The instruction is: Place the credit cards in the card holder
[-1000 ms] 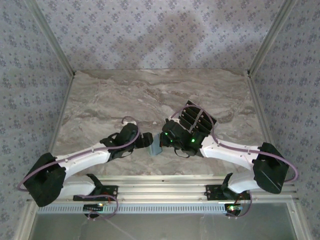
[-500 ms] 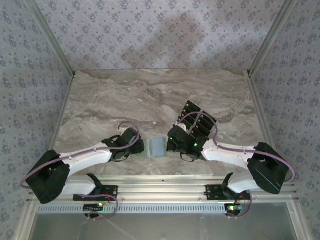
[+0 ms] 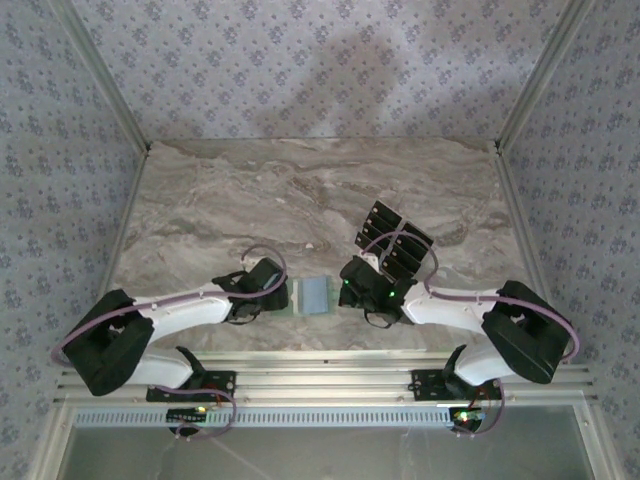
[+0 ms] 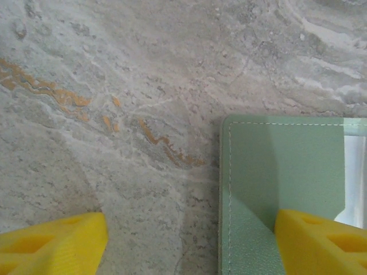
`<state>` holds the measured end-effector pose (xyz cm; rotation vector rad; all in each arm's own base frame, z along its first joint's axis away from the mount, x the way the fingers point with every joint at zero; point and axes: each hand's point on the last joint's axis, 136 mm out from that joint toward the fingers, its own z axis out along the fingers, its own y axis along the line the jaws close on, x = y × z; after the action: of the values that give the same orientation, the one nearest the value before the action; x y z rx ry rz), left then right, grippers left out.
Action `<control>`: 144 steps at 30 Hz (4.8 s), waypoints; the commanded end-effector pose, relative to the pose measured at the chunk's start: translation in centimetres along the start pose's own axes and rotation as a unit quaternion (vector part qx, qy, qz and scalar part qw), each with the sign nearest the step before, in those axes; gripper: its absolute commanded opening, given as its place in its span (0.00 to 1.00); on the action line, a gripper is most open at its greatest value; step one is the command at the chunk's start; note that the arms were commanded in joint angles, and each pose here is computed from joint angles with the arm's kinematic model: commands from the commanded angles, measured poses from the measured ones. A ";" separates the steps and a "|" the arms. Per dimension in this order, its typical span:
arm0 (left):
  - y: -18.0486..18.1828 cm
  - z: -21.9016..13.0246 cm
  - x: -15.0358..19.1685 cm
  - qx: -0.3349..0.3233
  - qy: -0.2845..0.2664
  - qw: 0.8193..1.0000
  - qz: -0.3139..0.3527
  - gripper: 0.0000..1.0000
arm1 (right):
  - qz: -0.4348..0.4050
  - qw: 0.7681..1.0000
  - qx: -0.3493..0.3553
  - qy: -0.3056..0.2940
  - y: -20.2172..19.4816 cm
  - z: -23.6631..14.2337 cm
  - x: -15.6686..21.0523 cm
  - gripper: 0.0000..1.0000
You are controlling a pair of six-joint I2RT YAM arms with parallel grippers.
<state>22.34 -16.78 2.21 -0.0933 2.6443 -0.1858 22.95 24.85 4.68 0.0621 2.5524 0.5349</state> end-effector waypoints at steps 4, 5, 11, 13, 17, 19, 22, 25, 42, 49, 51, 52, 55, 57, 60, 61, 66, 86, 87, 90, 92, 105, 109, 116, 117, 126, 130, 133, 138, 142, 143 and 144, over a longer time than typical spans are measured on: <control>-3.2 -2.6 -3.1 0.073 -0.044 0.996 -0.006 0.82 | -0.016 0.999 -0.033 -0.006 2.3 -2.8 -2.0 0.40; -3.4 -3.1 -3.4 0.082 -0.049 0.995 -0.010 0.83 | -0.020 0.999 -0.039 -0.005 2.7 -3.4 -2.3 0.43; -4.0 -5.2 -4.7 0.106 -0.070 0.992 -0.022 0.85 | -0.045 0.997 -0.067 0.005 5.2 -4.7 -2.9 0.54; -3.7 -5.3 -4.6 0.098 -0.069 0.993 -0.019 0.85 | -0.052 0.996 -0.071 0.012 5.9 -4.4 -2.8 0.56; -2.0 -4.6 -3.4 0.062 -0.050 0.997 -0.010 0.84 | -0.059 0.995 -0.077 0.031 7.2 -3.1 -2.2 0.57; -1.2 -4.2 -2.6 0.051 -0.044 0.998 -0.013 0.81 | -0.062 0.994 -0.079 0.039 7.7 -2.5 -1.8 0.57; -0.1 -3.7 -1.6 0.043 -0.040 0.998 -0.022 0.79 | -0.069 0.993 -0.075 0.053 8.1 -1.3 -1.2 0.57; 0.3 -3.3 -1.0 0.043 -0.038 0.998 -0.026 0.76 | -0.074 0.993 -0.071 0.065 8.1 -0.2 -0.6 0.56; 0.7 -2.1 0.0 0.046 -0.034 0.998 -0.030 0.73 | -0.081 0.990 -0.044 0.105 6.9 3.6 1.7 0.53; 0.8 -1.3 0.7 0.043 -0.025 0.998 -0.031 0.71 | -0.047 0.989 -0.068 0.120 6.8 4.5 2.4 0.55; 0.9 -1.1 0.8 0.042 -0.024 0.998 -0.031 0.71 | -0.034 0.988 -0.085 0.123 7.1 4.7 2.4 0.55; 0.9 -1.0 0.9 0.042 -0.022 0.998 -0.031 0.71 | -0.029 0.987 -0.093 0.124 7.3 4.8 2.4 0.55; 0.9 -0.7 1.1 0.041 -0.021 0.999 -0.030 0.70 | -0.015 0.985 -0.116 0.127 8.0 4.8 2.3 0.54; 0.9 -0.6 1.2 0.040 -0.019 0.999 -0.029 0.70 | -0.009 0.984 -0.127 0.128 8.4 4.7 2.1 0.54; 0.9 -0.5 1.2 0.041 -0.020 0.999 -0.029 0.70 | -0.004 0.981 -0.142 0.130 9.1 4.7 2.0 0.54; 0.9 -0.5 1.2 0.042 -0.020 0.998 -0.030 0.70 | -0.003 0.981 -0.145 0.131 9.4 4.7 1.9 0.53; 0.8 -0.9 0.8 0.045 -0.028 0.998 -0.031 0.70 | -0.002 0.978 -0.163 0.131 10.7 4.3 1.5 0.53; 4.2 -2.8 0.9 0.037 -0.084 0.991 -0.095 0.65 | -0.017 0.971 -0.186 0.146 15.1 4.7 1.9 0.53; 4.4 -2.9 0.9 0.037 -0.088 0.990 -0.101 0.64 | -0.019 0.971 -0.187 0.147 15.4 4.7 2.0 0.53; 5.1 -3.2 0.9 0.035 -0.099 0.988 -0.116 0.63 | -0.021 0.970 -0.190 0.151 16.2 4.9 2.2 0.52; 5.5 -3.4 1.0 0.034 -0.103 0.987 -0.121 0.62 | -0.025 0.968 -0.194 0.154 16.9 5.0 2.3 0.52; 6.2 -3.5 1.7 0.038 -0.102 0.985 -0.132 0.62 | -0.064 0.953 -0.261 0.140 25.1 3.1 -1.4 0.52; 5.7 -3.7 1.4 0.043 -0.101 0.986 -0.126 0.64 | -0.077 0.951 -0.274 0.116 25.9 0.9 -3.8 0.53; 4.0 -4.8 -0.1 0.066 -0.107 0.986 -0.109 0.73 | -0.067 0.973 -0.208 0.080 18.3 -1.0 -6.3 0.53; 3.6 -5.0 -0.3 0.070 -0.107 0.986 -0.104 0.75 | -0.068 0.978 -0.187 0.071 16.5 -1.4 -6.9 0.53; 0.4 -5.7 -2.6 0.081 -0.095 0.990 -0.058 0.93 | -0.116 0.992 0.013 0.055 1.1 -4.5 -9.3 0.53; -0.8 -5.2 -3.3 0.073 -0.081 0.993 -0.037 1.00 | -0.165 0.979 0.095 0.073 -2.6 -5.4 -9.9 0.50; -1.6 -4.7 -3.5 0.067 -0.068 0.995 -0.025 1.00 | -0.192 0.968 0.139 0.086 -4.4 -5.9 -9.6 0.48; -2.3 -4.0 -3.7 0.063 -0.057 0.996 -0.018 1.00 | -0.216 0.950 0.202 0.096 -7.1 -6.5 -9.3 0.48; -2.5 -3.8 -3.7 0.062 -0.055 0.996 -0.016 1.00 | -0.225 0.951 0.198 0.083 -6.7 -5.6 -10.0 0.47; -2.5 -3.8 -3.7 0.062 -0.054 0.997 -0.016 1.00 | -0.230 0.950 0.194 0.080 -6.4 -5.4 -10.2 0.46; -2.4 -3.8 -3.7 0.061 -0.054 0.997 -0.017 1.00 | -0.234 0.950 0.191 0.080 -6.0 -5.0 -10.4 0.46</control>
<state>23.42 -17.84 6.85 -0.1205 2.5296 -0.3246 28.70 15.90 11.19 -0.3991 2.6904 -0.0817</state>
